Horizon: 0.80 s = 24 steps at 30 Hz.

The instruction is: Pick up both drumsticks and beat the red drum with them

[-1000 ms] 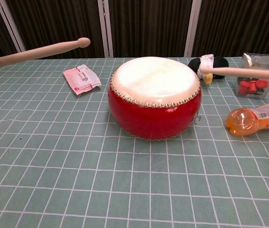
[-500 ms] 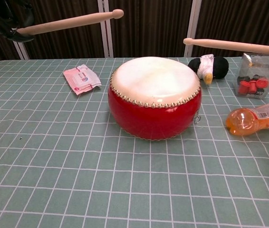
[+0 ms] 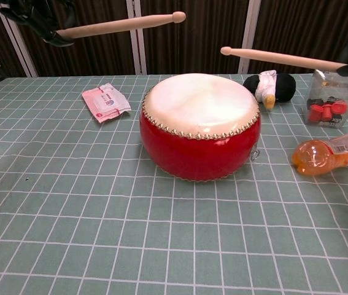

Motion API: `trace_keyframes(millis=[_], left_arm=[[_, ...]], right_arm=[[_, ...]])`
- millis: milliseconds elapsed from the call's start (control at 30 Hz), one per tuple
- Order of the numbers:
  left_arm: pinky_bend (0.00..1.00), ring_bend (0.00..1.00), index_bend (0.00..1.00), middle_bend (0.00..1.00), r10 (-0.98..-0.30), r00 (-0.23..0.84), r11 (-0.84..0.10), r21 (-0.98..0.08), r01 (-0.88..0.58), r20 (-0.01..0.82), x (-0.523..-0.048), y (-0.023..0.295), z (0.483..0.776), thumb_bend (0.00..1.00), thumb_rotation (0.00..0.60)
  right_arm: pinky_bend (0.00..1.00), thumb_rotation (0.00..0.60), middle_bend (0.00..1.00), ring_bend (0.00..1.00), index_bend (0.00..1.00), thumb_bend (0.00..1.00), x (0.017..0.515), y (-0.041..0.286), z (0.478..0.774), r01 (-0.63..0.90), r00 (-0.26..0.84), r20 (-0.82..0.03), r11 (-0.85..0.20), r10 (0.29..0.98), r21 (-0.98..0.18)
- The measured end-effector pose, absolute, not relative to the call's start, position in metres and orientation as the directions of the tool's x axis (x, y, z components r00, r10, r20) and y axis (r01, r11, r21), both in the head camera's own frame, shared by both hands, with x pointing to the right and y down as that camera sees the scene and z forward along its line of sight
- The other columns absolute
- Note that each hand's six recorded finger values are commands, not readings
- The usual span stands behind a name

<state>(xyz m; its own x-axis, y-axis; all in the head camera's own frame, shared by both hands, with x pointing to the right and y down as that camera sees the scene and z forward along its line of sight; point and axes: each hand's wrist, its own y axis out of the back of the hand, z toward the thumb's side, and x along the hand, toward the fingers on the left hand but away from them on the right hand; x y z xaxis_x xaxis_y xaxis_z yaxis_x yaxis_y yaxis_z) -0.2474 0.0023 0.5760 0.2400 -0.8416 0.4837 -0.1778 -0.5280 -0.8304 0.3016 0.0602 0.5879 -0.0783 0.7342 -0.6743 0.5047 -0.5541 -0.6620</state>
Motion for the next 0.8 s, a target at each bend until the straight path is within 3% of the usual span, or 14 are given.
trace_keyframes(millis=[267,367,633,800], left_arm=[[1.0,1.0,0.79,1.0,-0.849,0.242,-0.517,-0.834,-0.191,0.47,-0.249,-0.002,0.573,0.58,0.6],[1.0,1.0,0.79,1.0,-0.854,0.238,-0.508,-0.84,-0.189,0.462,-0.252,-0.004,0.569,0.58,0.6],[1.0,1.0,0.79,1.0,-0.855,0.23,-0.505,-0.846,-0.17,0.465,-0.263,-0.002,0.563,0.58,0.6],[1.0,1.0,0.79,1.0,-0.839,0.235,-0.529,-0.836,-0.142,0.491,-0.268,0.004,0.569,0.58,0.6]], right_arm=[[0.95,0.6,1.0,1.0,0.99,0.66,0.296,0.051,0.578,0.69,-0.021,-0.644,-0.455,0.765,-0.563],[0.95,0.6,1.0,1.0,0.99,0.66,0.294,0.053,0.581,0.702,0.021,-0.635,-0.463,0.773,-0.541],[0.95,0.6,1.0,1.0,0.99,0.66,0.278,0.085,0.631,0.57,0.074,-0.695,-0.602,0.715,-0.559],[0.95,0.6,1.0,1.0,0.99,0.66,0.275,0.094,0.654,0.316,0.046,-0.697,-0.672,0.716,-0.67]])
